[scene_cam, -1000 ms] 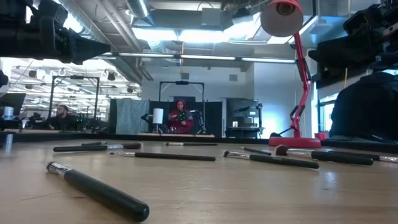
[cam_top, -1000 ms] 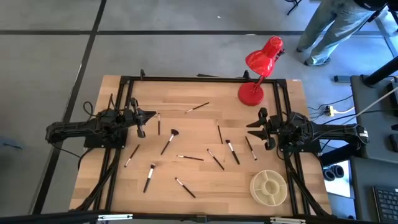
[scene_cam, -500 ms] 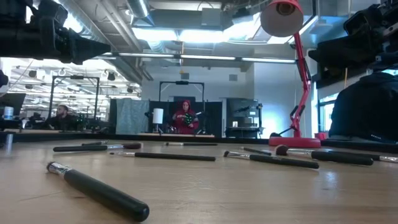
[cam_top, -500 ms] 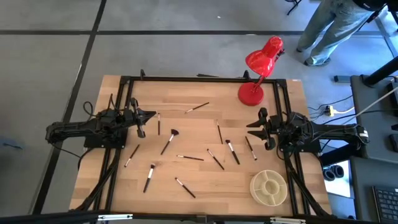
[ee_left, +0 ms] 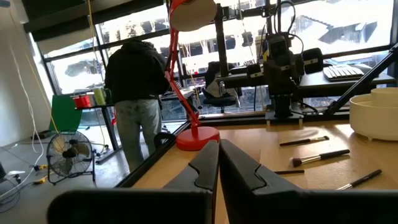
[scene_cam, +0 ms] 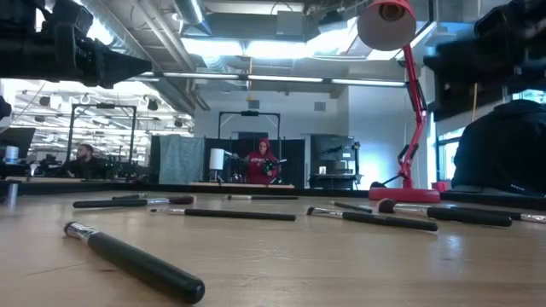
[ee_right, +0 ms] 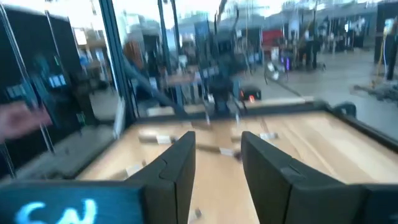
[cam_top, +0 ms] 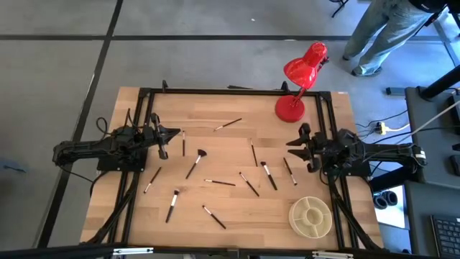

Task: Put items in baskets/containers
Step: Put the black eyeshadow brush into the yellow pen organizer

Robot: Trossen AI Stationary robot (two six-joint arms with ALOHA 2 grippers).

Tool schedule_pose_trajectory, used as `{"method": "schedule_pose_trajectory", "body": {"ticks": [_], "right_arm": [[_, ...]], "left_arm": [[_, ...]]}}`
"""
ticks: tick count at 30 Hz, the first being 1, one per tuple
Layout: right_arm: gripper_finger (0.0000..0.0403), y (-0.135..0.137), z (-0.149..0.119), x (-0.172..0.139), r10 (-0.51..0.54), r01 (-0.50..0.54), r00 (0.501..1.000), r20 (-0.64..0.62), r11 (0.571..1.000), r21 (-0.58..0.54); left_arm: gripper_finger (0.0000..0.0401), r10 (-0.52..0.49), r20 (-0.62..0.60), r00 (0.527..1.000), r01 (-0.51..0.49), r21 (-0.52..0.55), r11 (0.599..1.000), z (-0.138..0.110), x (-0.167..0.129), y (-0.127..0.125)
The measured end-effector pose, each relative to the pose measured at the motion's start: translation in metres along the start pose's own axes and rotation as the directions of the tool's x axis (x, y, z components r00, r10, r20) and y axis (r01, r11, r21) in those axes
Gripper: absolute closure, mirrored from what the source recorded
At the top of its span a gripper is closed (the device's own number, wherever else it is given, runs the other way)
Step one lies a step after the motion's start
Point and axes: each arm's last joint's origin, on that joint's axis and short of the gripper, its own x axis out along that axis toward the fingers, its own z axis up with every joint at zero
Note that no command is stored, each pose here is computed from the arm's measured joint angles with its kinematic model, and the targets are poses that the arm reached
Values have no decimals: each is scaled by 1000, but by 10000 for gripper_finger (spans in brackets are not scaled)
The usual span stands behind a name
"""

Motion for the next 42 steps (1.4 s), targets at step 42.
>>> {"method": "schedule_pose_trajectory", "body": {"ticks": [42], "right_arm": [[273,-72,60,291,-510,293,537,-672,860,-418]], "left_arm": [[396,342,93,935,-354,307,884,14,-3,12]]}}
